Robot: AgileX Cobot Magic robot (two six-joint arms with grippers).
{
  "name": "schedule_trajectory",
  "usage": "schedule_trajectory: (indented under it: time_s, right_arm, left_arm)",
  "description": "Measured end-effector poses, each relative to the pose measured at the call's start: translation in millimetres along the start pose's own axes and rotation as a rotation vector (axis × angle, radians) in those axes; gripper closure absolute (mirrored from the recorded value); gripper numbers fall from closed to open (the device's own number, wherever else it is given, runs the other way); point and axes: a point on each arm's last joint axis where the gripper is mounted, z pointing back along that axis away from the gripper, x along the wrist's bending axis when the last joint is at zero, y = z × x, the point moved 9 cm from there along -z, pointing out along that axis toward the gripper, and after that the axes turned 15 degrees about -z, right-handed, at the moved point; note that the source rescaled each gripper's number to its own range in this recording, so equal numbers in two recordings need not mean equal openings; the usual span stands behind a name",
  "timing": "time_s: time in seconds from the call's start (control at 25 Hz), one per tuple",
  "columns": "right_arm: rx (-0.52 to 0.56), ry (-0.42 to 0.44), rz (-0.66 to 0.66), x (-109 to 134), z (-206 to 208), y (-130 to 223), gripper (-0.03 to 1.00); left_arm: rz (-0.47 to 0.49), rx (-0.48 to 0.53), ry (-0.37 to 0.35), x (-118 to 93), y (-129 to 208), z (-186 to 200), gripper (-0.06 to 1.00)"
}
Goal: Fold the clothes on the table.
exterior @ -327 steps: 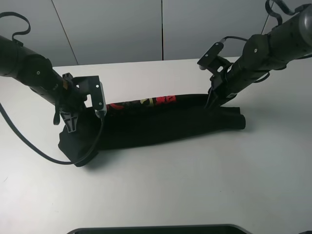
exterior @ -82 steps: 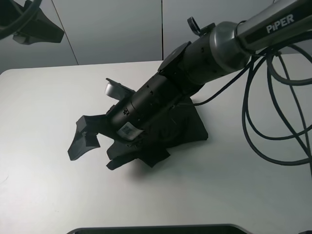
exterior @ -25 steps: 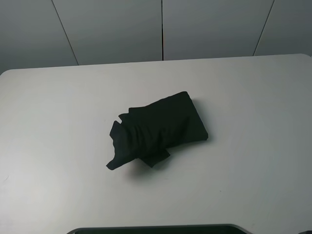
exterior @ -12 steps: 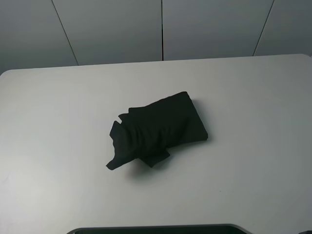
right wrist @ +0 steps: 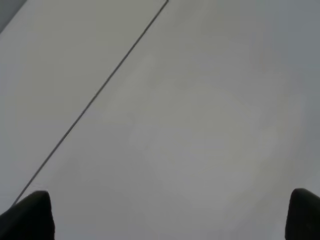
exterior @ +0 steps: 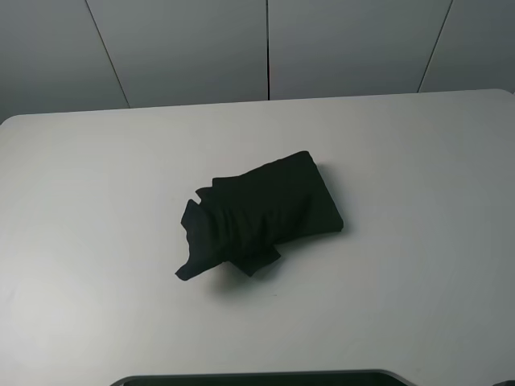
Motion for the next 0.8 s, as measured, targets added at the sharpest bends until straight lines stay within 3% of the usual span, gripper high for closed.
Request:
schedule_trajectory:
  time_s: [0.16, 0.24, 0.36, 0.48, 0.6, 0.8]
  right_arm:
    - [0.016, -0.017, -0.048, 22, 43, 2, -0.03]
    - [0.032, -0.092, -0.085, 52, 60, 5, -0.03]
    - [0.101, -0.269, -0.125, 124, 76, 14, -0.03]
    - [0.237, -0.462, -0.172, 199, 78, 41, -0.03]
    - [0.403, -0.624, -0.248, 256, 77, 78, -0.03]
    - [0.661, -0.718, -0.256, 306, 77, 147, -0.03]
  left_arm:
    - [0.002, 0.027, 0.006, -1, 5, 0, -0.05]
    - [0.012, 0.032, 0.032, -6, 6, 0, -0.05]
    - [0.034, 0.032, 0.09, -16, 6, 1, -0.05]
    - [0.051, 0.035, 0.135, -24, 6, 2, -0.05]
    - [0.063, 0.044, 0.183, -35, 8, 1, -0.05]
    - [0.026, 0.139, 0.25, -64, 33, -15, -0.05]
